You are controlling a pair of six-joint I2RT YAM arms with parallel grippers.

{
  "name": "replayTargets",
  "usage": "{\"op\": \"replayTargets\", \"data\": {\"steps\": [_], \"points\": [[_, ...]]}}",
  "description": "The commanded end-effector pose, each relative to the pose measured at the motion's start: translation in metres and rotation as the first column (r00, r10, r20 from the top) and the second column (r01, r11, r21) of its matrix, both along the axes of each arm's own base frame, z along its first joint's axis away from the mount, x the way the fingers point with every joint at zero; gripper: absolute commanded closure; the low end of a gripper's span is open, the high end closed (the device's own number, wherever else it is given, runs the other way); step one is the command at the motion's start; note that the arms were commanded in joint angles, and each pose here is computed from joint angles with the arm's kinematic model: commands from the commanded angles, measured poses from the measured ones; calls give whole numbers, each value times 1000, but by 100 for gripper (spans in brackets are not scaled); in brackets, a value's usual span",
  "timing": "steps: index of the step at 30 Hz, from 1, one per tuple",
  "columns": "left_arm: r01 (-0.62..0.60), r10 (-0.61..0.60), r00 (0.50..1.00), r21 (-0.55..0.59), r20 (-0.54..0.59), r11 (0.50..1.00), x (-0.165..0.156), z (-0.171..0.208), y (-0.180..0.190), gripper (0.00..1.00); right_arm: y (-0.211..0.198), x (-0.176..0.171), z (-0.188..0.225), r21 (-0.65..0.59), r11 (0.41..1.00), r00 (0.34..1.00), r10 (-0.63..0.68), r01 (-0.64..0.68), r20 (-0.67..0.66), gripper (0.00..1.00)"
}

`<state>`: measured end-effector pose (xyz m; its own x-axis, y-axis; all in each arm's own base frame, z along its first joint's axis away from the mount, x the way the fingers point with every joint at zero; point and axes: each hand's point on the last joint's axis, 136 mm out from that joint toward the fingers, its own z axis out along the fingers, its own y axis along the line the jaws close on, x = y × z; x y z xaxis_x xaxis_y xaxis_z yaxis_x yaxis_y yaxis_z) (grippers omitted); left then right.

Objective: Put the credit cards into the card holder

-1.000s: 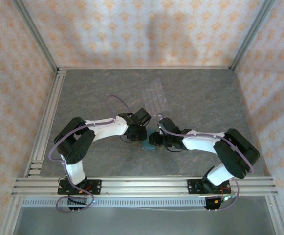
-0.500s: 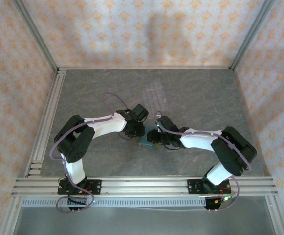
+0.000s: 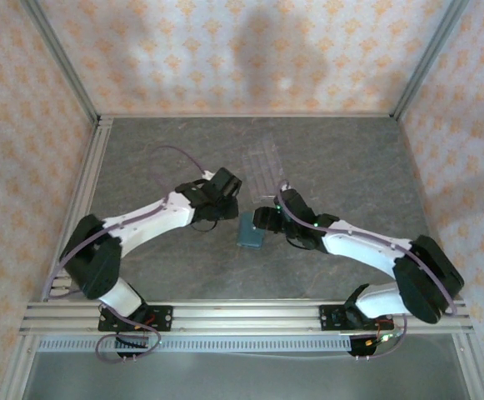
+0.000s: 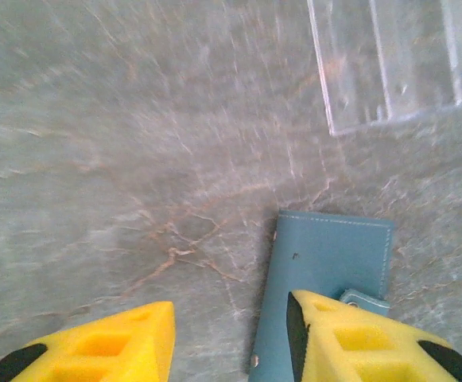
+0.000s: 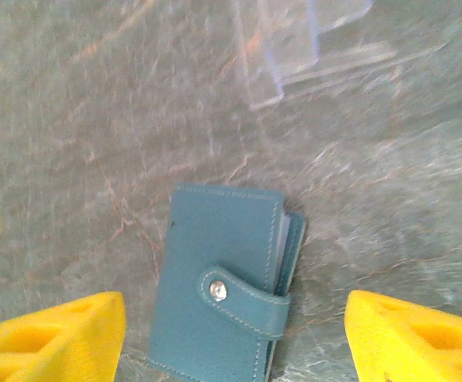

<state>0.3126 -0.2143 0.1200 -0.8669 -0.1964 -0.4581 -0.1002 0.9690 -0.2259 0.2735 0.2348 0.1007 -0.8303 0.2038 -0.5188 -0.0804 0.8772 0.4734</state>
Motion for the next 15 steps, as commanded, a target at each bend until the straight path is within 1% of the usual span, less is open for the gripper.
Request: {"op": "replayTargets", "data": {"steps": [1,3,6,8,10,11,12,13,15], "points": [[-71,59,993,122,99,990,-6,29,45,56,-30,10,28,-75,993,994,-83,89,76,18],[-91,71,975,89,210,992,-9,59,57,54,-45,12,45,-91,988,987,-113,124,113,1],[-186,142,918,86,371,979,-15,101,91,49,-66,14,68,-114,977,972,-158,179,173,1],[-211,157,884,75,440,975,-21,120,104,45,-83,15,79,-146,962,957,-197,230,213,1],[-247,181,847,68,500,967,-25,134,118,31,-105,16,88,-187,934,933,-253,305,256,1],[-274,198,829,72,524,959,-27,138,125,27,-115,16,92,-197,921,921,-277,336,274,1],[-313,222,808,79,546,947,-28,142,134,5,-124,16,97,-200,909,908,-300,366,294,1],[-353,247,785,83,569,932,-29,145,143,1,-132,16,102,-203,897,895,-322,393,310,1],[-411,277,732,80,622,908,-31,152,156,0,-151,15,112,-204,863,858,-379,463,346,1]]}}
